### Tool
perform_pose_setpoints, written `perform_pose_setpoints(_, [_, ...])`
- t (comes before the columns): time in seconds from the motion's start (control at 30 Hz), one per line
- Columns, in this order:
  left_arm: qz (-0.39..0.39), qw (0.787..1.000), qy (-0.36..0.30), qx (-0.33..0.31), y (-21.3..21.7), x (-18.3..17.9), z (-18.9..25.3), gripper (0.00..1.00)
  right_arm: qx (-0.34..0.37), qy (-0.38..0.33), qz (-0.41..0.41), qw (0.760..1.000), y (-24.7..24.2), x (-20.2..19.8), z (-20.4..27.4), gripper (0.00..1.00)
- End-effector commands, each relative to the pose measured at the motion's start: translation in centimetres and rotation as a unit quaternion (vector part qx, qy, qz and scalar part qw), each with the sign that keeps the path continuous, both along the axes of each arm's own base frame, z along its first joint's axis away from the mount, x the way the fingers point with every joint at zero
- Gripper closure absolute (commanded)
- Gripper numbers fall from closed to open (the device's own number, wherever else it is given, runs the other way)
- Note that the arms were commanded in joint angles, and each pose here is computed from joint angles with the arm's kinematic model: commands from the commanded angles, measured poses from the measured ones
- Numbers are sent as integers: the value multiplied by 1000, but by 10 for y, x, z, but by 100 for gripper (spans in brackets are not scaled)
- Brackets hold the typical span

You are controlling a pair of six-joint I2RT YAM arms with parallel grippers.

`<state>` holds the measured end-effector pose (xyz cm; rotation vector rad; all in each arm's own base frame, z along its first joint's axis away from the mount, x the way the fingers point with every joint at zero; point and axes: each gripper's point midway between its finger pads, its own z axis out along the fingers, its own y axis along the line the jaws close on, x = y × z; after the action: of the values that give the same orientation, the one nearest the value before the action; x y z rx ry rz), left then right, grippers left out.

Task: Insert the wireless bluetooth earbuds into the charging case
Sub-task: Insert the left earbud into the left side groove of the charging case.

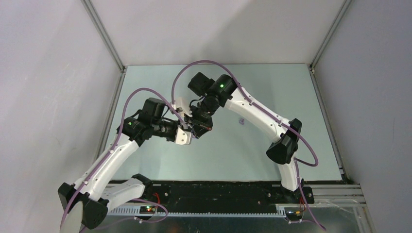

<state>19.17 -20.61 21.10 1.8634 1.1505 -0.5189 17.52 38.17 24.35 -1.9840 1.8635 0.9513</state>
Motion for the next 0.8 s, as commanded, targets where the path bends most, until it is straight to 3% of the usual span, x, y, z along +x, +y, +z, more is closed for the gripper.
perform_pose_setpoints(0.0, [-34,999,-18,-14,-7,-10,12,100,21,-42,-21,999,13,22,6,100])
perform_pose_setpoints(0.77, [-59,998,-27,-11,-7,-17,10,100,13,-59,-73,996,21,49,-2,100])
